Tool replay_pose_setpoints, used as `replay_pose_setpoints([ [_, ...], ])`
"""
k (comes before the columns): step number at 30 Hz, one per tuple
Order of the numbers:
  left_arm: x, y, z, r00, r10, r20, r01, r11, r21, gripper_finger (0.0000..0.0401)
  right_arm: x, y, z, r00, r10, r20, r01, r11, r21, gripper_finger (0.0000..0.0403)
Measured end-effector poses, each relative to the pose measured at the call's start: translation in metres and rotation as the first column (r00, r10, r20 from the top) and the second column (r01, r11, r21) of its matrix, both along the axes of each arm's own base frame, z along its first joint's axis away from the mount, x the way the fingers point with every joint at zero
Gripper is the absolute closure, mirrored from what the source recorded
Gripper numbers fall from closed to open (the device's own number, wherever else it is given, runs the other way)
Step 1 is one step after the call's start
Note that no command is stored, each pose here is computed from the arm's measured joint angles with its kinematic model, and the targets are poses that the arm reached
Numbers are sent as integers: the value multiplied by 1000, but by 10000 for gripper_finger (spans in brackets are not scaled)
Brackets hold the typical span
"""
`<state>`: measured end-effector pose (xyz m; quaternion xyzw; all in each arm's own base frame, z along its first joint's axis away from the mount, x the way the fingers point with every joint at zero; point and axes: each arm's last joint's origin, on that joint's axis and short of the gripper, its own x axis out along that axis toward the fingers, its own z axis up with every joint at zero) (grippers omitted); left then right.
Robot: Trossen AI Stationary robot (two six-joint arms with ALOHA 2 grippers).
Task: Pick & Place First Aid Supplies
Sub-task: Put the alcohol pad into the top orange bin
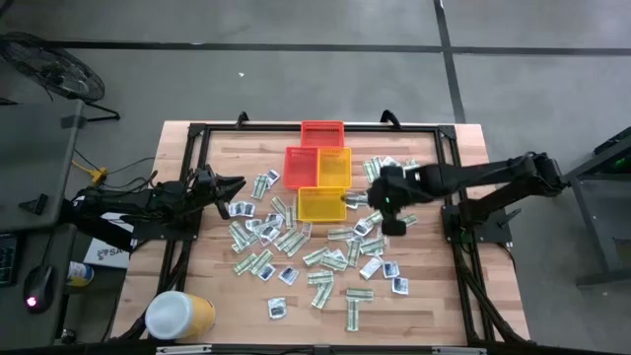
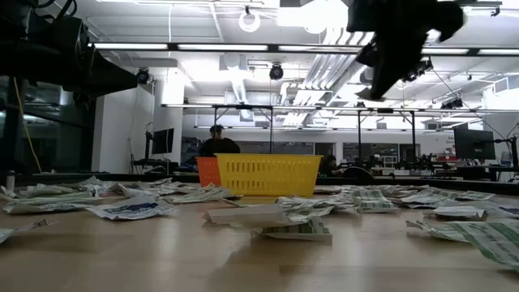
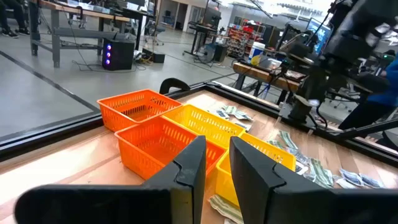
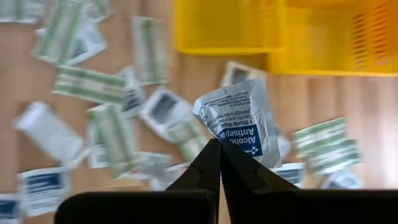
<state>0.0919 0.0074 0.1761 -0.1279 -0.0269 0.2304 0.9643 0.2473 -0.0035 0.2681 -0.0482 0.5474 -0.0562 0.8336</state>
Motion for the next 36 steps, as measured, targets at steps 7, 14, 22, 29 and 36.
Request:
replay_pose_setpoints([
  [7,0,0,0,1000,0,0,0,1000,0,328,13,-53,-5,997,70,-24,-72,991,-114,403],
  [14,0,0,0,1000,0,0,0,1000,0,328,30,-97,-8,985,167,53,-144,947,-288,403],
  [22,0,0,0,1000,0,0,0,1000,0,328,49,-141,-23,975,60,212,-5,967,-253,403],
  [29,0,0,0,1000,0,0,0,1000,0,328,75,-189,-18,911,-317,263,330,944,-6,403],
  [36,0,0,0,1000,0,0,0,1000,0,328,111,-226,-18,856,-486,177,462,872,159,403],
])
